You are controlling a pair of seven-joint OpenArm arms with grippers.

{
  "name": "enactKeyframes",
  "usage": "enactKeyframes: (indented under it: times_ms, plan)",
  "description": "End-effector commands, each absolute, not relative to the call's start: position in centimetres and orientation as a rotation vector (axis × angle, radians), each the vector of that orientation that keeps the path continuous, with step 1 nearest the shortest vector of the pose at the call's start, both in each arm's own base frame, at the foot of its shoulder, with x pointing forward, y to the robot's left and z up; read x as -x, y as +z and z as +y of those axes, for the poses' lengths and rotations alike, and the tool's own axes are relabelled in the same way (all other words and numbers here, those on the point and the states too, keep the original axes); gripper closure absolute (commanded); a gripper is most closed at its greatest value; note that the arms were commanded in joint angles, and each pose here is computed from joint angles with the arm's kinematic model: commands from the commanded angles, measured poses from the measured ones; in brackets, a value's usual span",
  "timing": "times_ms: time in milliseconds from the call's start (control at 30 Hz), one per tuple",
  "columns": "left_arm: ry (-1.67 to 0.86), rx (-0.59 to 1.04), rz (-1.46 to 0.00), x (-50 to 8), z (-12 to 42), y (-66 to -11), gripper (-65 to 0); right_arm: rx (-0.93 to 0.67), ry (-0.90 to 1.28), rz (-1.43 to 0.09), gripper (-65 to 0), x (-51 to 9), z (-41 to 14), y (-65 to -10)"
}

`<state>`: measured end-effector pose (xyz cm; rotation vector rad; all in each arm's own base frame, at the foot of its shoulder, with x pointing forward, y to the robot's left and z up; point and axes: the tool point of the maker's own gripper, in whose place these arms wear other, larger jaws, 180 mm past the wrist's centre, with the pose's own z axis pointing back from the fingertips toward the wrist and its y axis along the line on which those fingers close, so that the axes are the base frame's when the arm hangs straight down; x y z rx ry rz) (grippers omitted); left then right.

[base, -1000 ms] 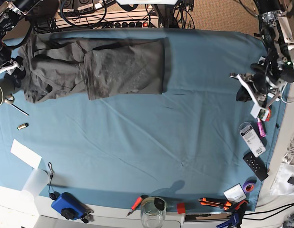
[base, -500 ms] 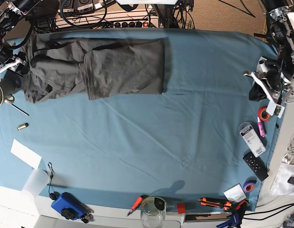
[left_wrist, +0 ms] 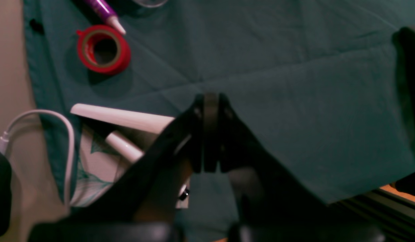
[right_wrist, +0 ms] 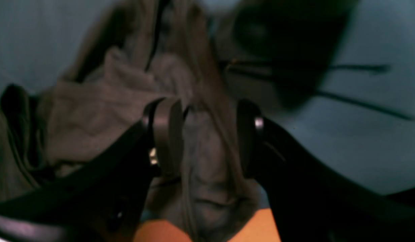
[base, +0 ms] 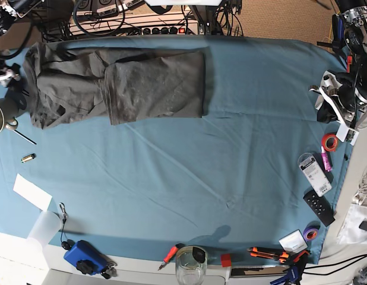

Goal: Fold the T-shirt properly
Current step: 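Release the folded end and move the left gripper back to its side, then grasp the end of the folded grey shirt with the right gripper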

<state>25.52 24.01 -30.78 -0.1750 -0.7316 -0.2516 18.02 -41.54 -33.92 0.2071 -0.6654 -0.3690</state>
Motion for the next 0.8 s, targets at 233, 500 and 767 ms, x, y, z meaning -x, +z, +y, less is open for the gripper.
enactKeyframes:
  times_ms: [233, 500, 767]
  plan:
    - [-0.275, 0.165, -0.766, -26.0, 24.1, -29.6, 0.0, -0.185, -0.35, -0.785, -26.6, -20.2, -42.6, -31.8]
    - [-0.275, 0.165, -0.766, -26.0, 24.1, -29.6, 0.0, -0.185, -0.297, -0.708, -27.1, -19.3, -42.3, -32.2]
    - [-0.275, 0.165, -0.765, -26.0, 24.1, -29.6, 0.0, -0.151, -0.329, -0.733, -32.5, -20.0, -44.4, -29.5]
